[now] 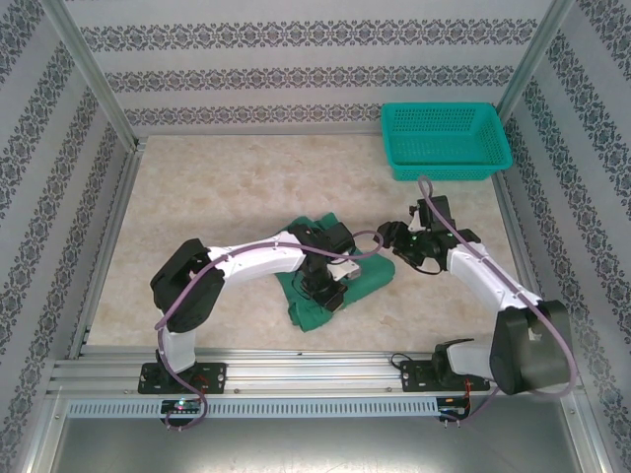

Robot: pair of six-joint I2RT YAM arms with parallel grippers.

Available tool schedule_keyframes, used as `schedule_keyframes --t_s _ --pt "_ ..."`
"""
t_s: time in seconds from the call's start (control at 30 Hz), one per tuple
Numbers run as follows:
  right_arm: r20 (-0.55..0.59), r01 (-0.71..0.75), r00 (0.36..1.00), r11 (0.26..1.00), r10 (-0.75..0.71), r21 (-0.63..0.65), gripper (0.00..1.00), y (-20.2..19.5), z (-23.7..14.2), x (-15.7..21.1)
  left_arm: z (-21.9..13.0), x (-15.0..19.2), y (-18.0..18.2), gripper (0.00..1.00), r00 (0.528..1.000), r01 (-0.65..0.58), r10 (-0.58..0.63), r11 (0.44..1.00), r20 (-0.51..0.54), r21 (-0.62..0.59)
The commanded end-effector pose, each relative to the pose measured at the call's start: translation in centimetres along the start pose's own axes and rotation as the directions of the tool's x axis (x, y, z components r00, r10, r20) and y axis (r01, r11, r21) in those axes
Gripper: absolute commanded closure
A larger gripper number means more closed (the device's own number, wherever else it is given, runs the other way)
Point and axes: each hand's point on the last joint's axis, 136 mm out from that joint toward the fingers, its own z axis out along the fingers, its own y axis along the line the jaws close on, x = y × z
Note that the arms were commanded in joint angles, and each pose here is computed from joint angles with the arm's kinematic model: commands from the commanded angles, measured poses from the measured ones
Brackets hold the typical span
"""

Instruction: Roll up the long pants

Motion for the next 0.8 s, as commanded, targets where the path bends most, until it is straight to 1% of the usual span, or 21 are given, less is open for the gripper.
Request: schedule_keyframes --t_s 0.0,0.07,0.13,0.23,0.3,0.37,0.43,0.53,0.6,0.67,0.7,0.77 --pt "-0.002 0.011 1.000 1.000 -0.011 -0.003 0.34 -0.4 -1.1 1.3 -3.9 -0.8 -4.6 1.00 0.997 0.026 -0.047 0.953 0.062 0.302" --pt "0.007 0.015 1.000 1.000 -0.015 -0.008 0.34 -0.3 -1.6 1.4 -5.7 -1.7 -5.0 1.00 0.989 0.042 -0.097 0.913 0.114 0.407" --pt "0.006 0.019 1.000 1.000 -0.019 -0.012 0.34 -0.1 -2.0 1.4 -7.7 -2.5 -5.1 1.00 0.976 0.048 -0.150 0.852 0.155 0.521" --pt "0.007 0.027 1.000 0.999 -0.027 -0.022 0.33 0.4 -2.4 1.2 -8.8 -2.8 -3.8 1.00 0.964 0.084 -0.216 0.803 0.157 0.590" --pt "0.014 0.033 0.999 0.999 -0.032 -0.030 0.34 0.8 -2.8 1.0 -8.1 -2.7 -2.2 1.00 0.960 0.127 -0.249 0.792 0.126 0.597" --pt "0.035 0.038 0.999 0.998 -0.037 -0.044 0.34 1.4 -3.4 0.8 -6.3 -2.5 -0.2 1.00 0.953 0.186 -0.292 0.777 0.082 0.601" --pt "0.056 0.040 0.998 0.997 -0.037 -0.064 0.34 1.9 -4.0 0.6 -4.1 -2.2 1.9 1.00 0.939 0.254 -0.341 0.752 0.030 0.608" --pt "0.071 0.052 0.996 0.995 -0.046 -0.087 0.34 2.5 -4.7 0.7 -1.4 -1.7 4.9 1.00 0.909 0.344 -0.416 0.724 -0.020 0.597" --pt "0.068 0.059 0.996 0.994 -0.052 -0.094 0.34 2.8 -5.0 0.9 -1.1 -1.9 6.1 1.00 0.894 0.370 -0.448 0.713 -0.018 0.596" --pt "0.055 0.071 0.996 0.992 -0.065 -0.107 0.37 3.1 -4.9 1.3 -1.2 -2.3 6.9 1.00 0.888 0.370 -0.460 0.719 0.004 0.588" --pt "0.045 0.074 0.997 0.991 -0.069 -0.114 0.43 3.3 -4.7 1.5 -1.3 -2.5 7.3 1.00 0.885 0.372 -0.466 0.719 0.011 0.587" --pt "0.023 0.078 0.997 0.988 -0.075 -0.133 0.69 3.7 -4.0 2.1 -1.2 -2.8 8.1 1.00 0.885 0.373 -0.465 0.726 0.013 0.577"
